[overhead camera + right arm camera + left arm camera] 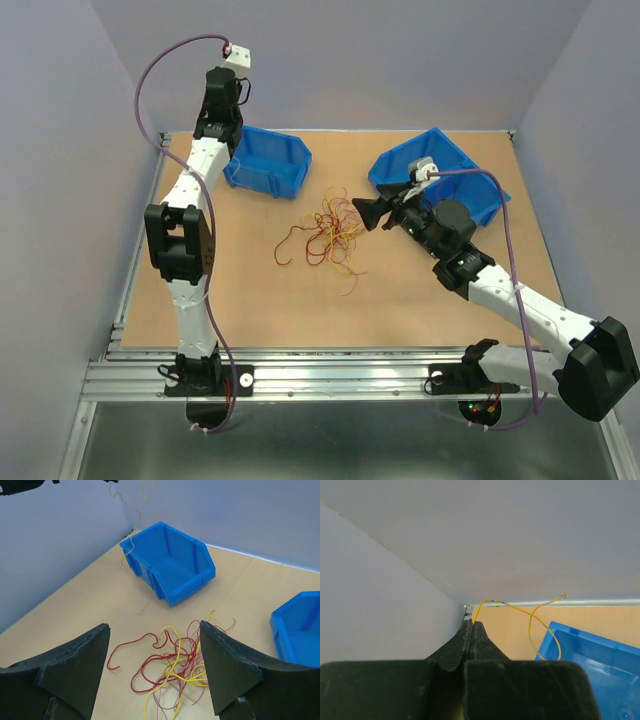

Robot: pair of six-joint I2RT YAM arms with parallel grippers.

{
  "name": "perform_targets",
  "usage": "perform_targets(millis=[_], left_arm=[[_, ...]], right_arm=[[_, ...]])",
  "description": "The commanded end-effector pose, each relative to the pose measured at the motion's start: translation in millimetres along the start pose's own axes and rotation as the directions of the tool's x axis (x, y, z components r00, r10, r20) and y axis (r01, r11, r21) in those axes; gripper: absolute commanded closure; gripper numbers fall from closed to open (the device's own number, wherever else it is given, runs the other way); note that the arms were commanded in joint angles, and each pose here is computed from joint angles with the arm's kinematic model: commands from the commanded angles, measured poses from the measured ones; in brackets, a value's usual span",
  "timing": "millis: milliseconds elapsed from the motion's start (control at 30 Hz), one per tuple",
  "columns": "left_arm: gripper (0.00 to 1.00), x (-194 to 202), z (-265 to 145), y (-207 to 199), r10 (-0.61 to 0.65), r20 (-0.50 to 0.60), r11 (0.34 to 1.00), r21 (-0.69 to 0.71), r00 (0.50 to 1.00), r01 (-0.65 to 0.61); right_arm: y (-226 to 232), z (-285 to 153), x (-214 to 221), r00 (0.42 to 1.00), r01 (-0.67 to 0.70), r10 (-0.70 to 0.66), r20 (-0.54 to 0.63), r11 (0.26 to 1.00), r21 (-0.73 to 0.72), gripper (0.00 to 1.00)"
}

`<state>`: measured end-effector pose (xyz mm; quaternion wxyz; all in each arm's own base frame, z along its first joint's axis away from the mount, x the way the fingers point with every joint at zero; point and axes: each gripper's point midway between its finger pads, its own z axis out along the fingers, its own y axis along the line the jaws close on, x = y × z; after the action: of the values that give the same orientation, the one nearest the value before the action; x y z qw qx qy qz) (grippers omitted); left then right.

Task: Untangle the cables

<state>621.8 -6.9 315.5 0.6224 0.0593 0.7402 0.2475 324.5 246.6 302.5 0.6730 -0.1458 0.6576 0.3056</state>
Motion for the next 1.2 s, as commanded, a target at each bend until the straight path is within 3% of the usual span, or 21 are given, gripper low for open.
perform_targets(millis=[0,167,400,633,767,900,933,967,1000,1067,1167], left_arm=[[1.00,-62.9,-39.6,-7.1,-0.023,0.122,0.984,0.177,0.992,0.001],[1.00,-80.0,-101.0,-36.1,-0.043,0.182,0.891,0.451,0.982,-0.044],[1.00,-127.4,-169.2,-48.5,-0.082,0.225,0.849,0.526,0.971,-0.050],[1.00,-196.2,-182.2,-37.4,-0.268,0.239,0.840,0.533,0.933,0.105],[1.00,-211.6,-155.7,-29.8,-0.335,0.232,0.871,0.446,0.913,0.206],[1.00,-221.8,-149.6,-0.9,-0.388,0.313,0.901,0.328,0.867,0.284],[1.00,-234.3,-150.0,10.9,-0.411,0.384,0.902,0.300,0.827,0.310],[1.00,-218.0,-140.7,8.0,-0.382,0.374,0.919,0.252,0.845,0.303],[1.00,-225.0,-141.6,18.7,-0.392,0.417,0.919,0.222,0.820,0.326],[1.00,-222.1,-134.1,28.1,-0.370,0.425,0.929,0.157,0.826,0.336],[1.00,-198.8,-102.6,21.3,-0.287,0.386,0.956,0.060,0.877,0.287]], right_arm=[[0.4,-3.7,-20.5,0.997,0.016,-0.017,0.080,1.000,0.006,0.22],[1.0,-5.4,-23.4,0.996,0.016,-0.017,0.089,1.000,0.004,0.22],[1.2,-6.6,-24.6,0.996,0.019,-0.020,0.092,1.000,0.004,0.22],[0.6,-5.8,-22.8,0.996,0.024,-0.024,0.087,1.000,0.005,0.22],[0.2,-5.0,-21.1,0.996,0.024,-0.024,0.083,1.000,0.006,0.22],[0.5,-4.4,-20.9,0.996,0.022,-0.023,0.083,1.000,0.005,0.22],[0.5,-4.4,-20.9,0.996,0.022,-0.023,0.083,1.000,0.005,0.22],[0.8,-4.4,-20.9,0.996,0.021,-0.021,0.082,1.000,0.003,0.22],[1.0,-4.6,-21.8,0.996,0.021,-0.021,0.085,1.000,0.002,0.22],[0.2,-5.3,-22.1,0.996,0.021,-0.022,0.086,1.000,0.005,0.22],[1.2,-6.4,-23.6,0.996,0.021,-0.021,0.090,1.000,0.003,0.22]])
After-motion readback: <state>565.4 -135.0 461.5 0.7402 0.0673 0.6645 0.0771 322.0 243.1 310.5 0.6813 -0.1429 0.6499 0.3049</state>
